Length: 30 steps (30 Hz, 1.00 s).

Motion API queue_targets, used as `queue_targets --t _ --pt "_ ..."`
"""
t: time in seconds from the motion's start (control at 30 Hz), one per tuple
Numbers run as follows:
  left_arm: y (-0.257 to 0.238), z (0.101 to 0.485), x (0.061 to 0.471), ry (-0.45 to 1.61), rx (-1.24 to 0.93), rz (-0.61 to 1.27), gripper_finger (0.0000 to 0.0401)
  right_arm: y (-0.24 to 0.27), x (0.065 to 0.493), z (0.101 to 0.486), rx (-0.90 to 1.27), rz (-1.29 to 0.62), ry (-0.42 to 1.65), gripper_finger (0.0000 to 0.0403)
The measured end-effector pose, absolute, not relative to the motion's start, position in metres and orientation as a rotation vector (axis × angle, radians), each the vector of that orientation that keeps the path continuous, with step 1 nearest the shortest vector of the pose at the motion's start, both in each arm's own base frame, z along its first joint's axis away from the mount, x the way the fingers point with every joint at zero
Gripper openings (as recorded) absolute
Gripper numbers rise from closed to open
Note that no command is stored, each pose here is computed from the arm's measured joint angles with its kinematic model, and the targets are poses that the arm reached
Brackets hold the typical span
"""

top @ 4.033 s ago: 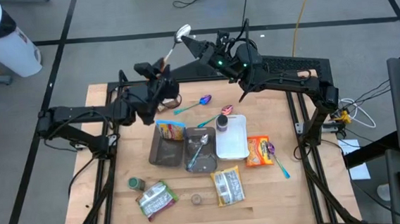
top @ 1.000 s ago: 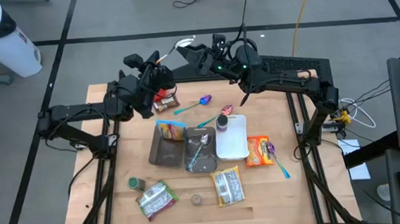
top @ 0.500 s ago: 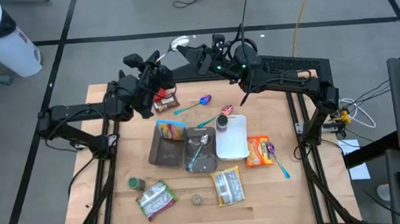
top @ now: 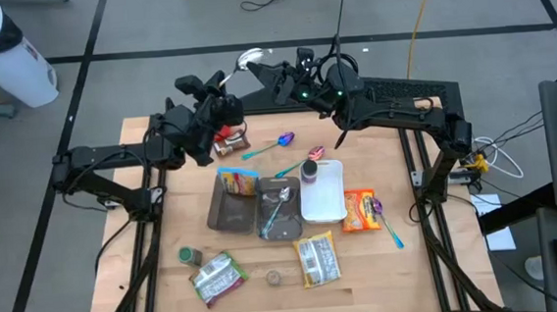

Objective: Pick & Place Food Item
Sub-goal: Put the orange spoon into the right gray bin

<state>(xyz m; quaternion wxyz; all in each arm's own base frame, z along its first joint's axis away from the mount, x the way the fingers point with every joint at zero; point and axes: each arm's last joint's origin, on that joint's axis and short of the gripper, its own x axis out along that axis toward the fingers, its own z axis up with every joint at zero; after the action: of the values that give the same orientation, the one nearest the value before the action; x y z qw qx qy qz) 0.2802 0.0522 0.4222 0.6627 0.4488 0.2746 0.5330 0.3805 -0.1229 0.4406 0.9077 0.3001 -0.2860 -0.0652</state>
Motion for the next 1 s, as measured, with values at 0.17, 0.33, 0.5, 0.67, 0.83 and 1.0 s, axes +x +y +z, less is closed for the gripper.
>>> queue_targets --t 0.17,0.33,0.5,0.67,0.83,1.0 --pt "0.051 0.422 0.281 0.679 1.095 1.179 0.0079 -0.125 0.379 0.441 0.6 -0.172 -0.61 0.0001" --pt "0.042 0.422 0.282 0.697 1.16 1.133 0.0127 -0.13 0.377 0.442 0.598 -0.195 -0.625 0.0" --pt "0.034 0.422 0.284 0.676 1.161 1.111 0.0167 -0.131 0.377 0.442 0.597 -0.188 -0.623 0.0" --pt "0.035 0.422 0.283 0.679 1.13 1.135 0.0187 -0.13 0.377 0.442 0.593 -0.186 -0.621 0.0" --pt "0.042 0.421 0.281 0.701 1.074 1.193 0.0189 -0.127 0.377 0.444 0.555 -0.183 -0.636 0.0" --pt "0.047 0.422 0.28 0.708 1.061 1.213 0.0189 -0.122 0.379 0.443 0.516 -0.182 -0.625 0.0"
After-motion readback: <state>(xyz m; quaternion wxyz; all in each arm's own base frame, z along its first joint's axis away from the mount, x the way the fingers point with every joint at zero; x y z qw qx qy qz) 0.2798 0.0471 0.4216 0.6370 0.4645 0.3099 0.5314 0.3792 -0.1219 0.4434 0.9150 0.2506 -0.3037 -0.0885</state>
